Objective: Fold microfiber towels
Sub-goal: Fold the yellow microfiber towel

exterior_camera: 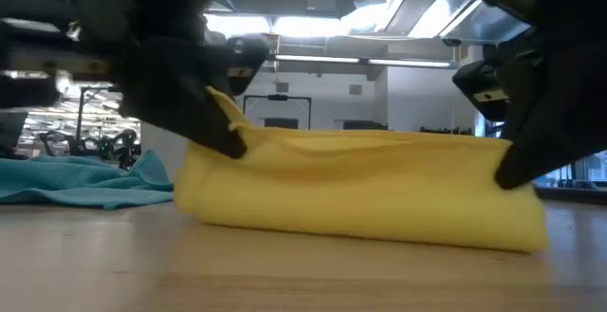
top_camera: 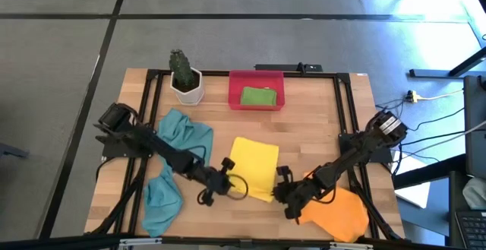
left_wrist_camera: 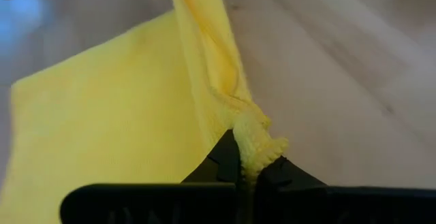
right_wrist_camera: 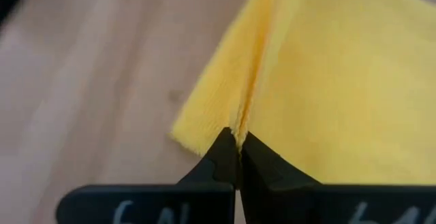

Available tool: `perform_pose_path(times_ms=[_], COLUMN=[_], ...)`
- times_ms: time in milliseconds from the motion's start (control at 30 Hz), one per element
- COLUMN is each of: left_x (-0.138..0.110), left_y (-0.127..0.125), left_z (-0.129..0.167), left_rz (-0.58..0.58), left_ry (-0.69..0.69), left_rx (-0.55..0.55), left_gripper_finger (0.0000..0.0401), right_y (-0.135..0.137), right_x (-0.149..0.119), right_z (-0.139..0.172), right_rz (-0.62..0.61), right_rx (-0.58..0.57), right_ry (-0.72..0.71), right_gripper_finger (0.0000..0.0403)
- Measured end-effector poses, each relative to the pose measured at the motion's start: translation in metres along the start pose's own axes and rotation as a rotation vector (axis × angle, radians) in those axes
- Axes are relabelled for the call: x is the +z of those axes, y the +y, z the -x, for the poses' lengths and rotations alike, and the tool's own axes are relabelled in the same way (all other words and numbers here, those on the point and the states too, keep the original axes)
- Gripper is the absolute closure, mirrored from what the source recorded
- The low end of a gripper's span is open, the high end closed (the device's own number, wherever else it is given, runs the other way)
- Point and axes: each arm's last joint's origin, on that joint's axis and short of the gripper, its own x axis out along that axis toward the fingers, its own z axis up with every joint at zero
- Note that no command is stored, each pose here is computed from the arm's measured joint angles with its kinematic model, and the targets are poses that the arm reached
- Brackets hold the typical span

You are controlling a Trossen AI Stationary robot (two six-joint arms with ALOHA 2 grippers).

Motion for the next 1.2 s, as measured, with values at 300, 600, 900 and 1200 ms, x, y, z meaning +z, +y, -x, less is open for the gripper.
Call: perform_pose_path(times_ms=[300,600,900,1200], left_x=[-0.014,-0.034,-0.050,-0.065], left_y=[0.039,0.081,0.120,0.141], left_z=[0.027,0.041,0.041,0.034], left_rz=[0.077,0.158,0.190,0.206], left_ry=[-0.068,-0.100,-0.112,-0.143], left_rx=[0.095,0.155,0.208,0.163], left_gripper_finger=[0.0401,0.0401,0.0401,0.0401], right_y=[-0.030,-0.060,-0.075,-0.090], right_x=[0.004,0.003,-0.008,-0.028], right_z=[0.018,0.015,0.014,0.008], right_rz=[-0.100,-0.241,-0.365,-0.461], right_rx=[-0.171,-0.334,-0.452,-0.506], right_ry=[-0.112,-0.076,-0.005,0.015], right_gripper_finger=[0.0401,0.0401,0.0401,0.0401])
